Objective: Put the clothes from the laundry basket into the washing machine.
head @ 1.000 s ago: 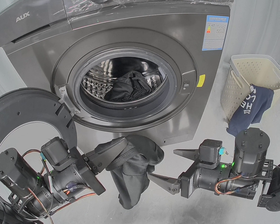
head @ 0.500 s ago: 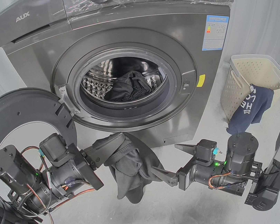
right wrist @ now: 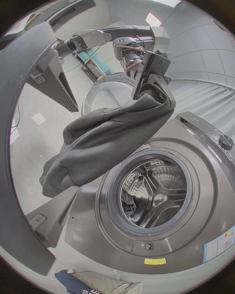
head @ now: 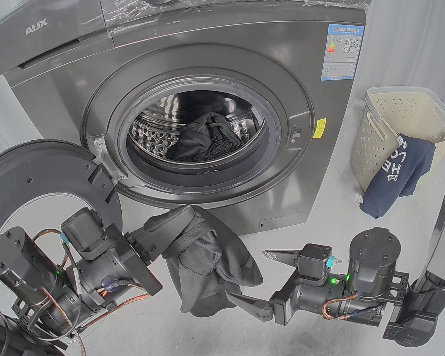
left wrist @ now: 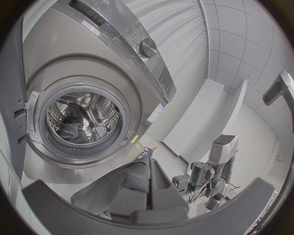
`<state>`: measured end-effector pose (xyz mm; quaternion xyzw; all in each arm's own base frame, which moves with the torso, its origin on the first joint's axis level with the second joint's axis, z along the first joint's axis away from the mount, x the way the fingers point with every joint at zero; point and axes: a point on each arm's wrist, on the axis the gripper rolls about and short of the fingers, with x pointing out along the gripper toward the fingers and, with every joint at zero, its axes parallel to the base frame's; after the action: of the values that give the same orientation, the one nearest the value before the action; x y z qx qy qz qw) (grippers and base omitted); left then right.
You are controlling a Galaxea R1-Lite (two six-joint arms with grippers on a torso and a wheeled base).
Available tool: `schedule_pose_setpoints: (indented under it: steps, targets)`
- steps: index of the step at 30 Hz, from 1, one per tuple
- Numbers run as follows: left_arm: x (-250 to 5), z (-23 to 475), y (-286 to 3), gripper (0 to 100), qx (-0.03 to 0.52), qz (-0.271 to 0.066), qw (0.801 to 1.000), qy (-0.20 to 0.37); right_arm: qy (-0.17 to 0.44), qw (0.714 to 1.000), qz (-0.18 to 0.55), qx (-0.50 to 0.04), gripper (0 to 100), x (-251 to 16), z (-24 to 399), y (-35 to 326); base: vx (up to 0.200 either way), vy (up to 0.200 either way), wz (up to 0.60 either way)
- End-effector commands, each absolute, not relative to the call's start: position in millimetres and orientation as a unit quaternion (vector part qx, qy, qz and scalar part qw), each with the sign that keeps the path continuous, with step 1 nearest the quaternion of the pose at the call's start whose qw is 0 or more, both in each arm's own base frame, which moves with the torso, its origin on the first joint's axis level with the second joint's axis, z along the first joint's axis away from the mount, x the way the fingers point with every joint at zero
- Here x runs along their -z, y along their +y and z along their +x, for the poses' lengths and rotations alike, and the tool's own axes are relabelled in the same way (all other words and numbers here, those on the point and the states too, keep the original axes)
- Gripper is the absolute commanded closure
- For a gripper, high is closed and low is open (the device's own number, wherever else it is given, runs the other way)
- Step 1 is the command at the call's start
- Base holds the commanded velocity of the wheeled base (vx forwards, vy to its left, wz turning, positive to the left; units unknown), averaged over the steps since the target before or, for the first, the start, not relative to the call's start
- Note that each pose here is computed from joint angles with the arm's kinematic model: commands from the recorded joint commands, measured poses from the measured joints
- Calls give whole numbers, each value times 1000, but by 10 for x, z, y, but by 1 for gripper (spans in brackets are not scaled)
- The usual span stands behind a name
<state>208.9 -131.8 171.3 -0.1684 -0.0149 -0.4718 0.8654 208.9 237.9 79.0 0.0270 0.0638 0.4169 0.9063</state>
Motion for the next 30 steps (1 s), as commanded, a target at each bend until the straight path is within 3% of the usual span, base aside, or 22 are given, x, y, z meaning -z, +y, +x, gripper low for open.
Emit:
schedule_pose_setpoints:
  steps: [1, 13, 17, 30]
  targets:
    - [-1721, 2073, -1310, 100, 472, -168, 865, -16, 62, 909, 25, -411, 0, -724, 2186, 2446, 0, 0, 0]
    - [-1726, 2080, -1308, 100, 469, -170, 867, -18, 48, 914, 30, -401, 0, -630, 2420, 2601, 0, 0, 0]
    - [-1731, 2068, -1306, 100, 470, -172, 866, -17, 29, 926, 39, -375, 0, -678, 2592, 2588, 0, 0, 0]
    - [-1726, 2054, -1311, 100, 472, -174, 864, -15, 13, 947, 39, -320, 0, -922, 2674, 2096, 0, 0, 0]
